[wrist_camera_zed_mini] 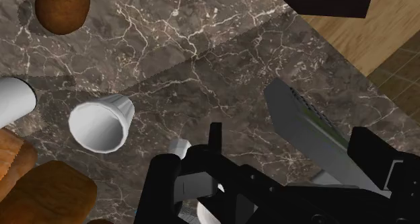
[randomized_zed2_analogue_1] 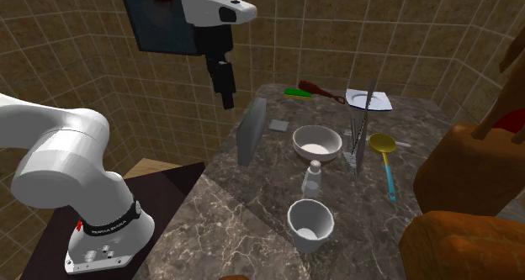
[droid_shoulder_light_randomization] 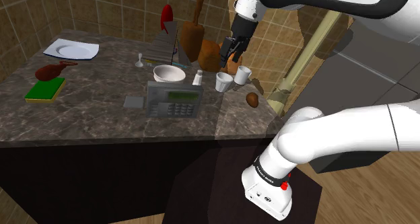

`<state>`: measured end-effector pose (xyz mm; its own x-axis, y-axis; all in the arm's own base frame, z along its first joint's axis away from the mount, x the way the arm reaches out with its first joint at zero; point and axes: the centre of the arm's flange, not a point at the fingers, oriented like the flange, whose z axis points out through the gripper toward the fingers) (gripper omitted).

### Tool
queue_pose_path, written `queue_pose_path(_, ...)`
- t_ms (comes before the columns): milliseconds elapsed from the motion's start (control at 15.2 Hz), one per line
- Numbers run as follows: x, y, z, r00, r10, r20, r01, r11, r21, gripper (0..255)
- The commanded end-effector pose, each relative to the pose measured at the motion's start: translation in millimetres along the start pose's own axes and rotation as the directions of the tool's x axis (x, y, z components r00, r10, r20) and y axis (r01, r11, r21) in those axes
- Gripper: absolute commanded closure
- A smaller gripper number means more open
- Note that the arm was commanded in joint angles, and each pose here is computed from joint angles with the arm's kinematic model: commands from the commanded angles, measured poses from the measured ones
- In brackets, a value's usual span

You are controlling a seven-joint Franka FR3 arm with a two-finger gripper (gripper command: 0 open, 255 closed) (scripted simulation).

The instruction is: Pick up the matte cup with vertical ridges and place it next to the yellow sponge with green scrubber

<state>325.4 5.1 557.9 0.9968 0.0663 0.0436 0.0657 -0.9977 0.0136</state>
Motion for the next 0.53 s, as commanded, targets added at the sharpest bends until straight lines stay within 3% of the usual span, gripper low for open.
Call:
queue_pose_path(0,0,0,0,1.000,0.000,0.000,0.000,1.000,0.000,0)
queue_pose_path(462,22,87,41,1.000,0.011,-0.015,-0.010,0.999,0.051,0)
